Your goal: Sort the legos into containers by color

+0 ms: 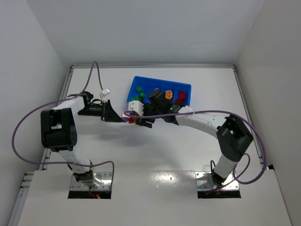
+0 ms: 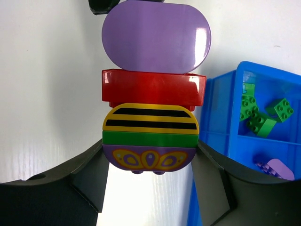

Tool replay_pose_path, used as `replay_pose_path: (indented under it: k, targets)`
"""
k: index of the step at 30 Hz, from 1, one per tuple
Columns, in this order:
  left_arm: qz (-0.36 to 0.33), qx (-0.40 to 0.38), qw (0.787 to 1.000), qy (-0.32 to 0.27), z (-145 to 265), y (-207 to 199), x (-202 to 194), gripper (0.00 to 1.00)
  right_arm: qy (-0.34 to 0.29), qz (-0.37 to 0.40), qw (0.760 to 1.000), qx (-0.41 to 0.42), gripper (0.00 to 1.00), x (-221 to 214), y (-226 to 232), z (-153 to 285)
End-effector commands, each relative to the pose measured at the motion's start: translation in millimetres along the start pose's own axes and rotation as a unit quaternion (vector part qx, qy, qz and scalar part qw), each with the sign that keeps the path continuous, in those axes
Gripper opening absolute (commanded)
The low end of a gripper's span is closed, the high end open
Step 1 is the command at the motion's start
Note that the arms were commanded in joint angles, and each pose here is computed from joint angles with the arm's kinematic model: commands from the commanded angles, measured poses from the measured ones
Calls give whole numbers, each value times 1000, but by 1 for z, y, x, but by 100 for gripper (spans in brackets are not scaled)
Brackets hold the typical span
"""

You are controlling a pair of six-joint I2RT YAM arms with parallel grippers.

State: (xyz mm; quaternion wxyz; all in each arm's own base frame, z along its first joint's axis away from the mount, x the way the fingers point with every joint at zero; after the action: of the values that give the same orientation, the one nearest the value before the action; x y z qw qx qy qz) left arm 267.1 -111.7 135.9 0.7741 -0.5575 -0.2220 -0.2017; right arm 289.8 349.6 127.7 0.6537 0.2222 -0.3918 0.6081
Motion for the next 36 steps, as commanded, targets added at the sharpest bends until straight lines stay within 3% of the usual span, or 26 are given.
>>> replay_pose_path:
  k: [1,10,12,28,36]
  targets:
    - [-44,-25,998,-24,0,-8,19,77,-42,9,999,2,5,32,-3,-4]
    - [-78,-37,996,-33,5,-16,28,77,-32,7,999,11,5,29,1,-12]
    - [-54,-45,997,-32,7,-17,22,77,-32,7,999,11,5,29,1,-12]
    - [-73,-40,995,-53,19,-20,27,77,-14,3,1000,5,5,13,3,-4]
    - [-80,-51,995,-32,6,-21,24,77,-32,4,999,8,5,33,7,-10]
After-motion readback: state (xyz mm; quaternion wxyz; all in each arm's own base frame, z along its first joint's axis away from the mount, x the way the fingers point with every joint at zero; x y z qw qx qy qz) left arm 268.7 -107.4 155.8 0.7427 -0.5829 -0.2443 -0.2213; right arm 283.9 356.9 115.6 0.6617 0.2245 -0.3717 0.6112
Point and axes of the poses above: each gripper's point midway between its finger pads, its own z axis back along the fingers, its own y axis along the line the jaws close on, x = y × z, the point moved 2 cm from there along z, back along the fingers, and after that the axes turned 8 degrees about -z, right-handed, at the moved point
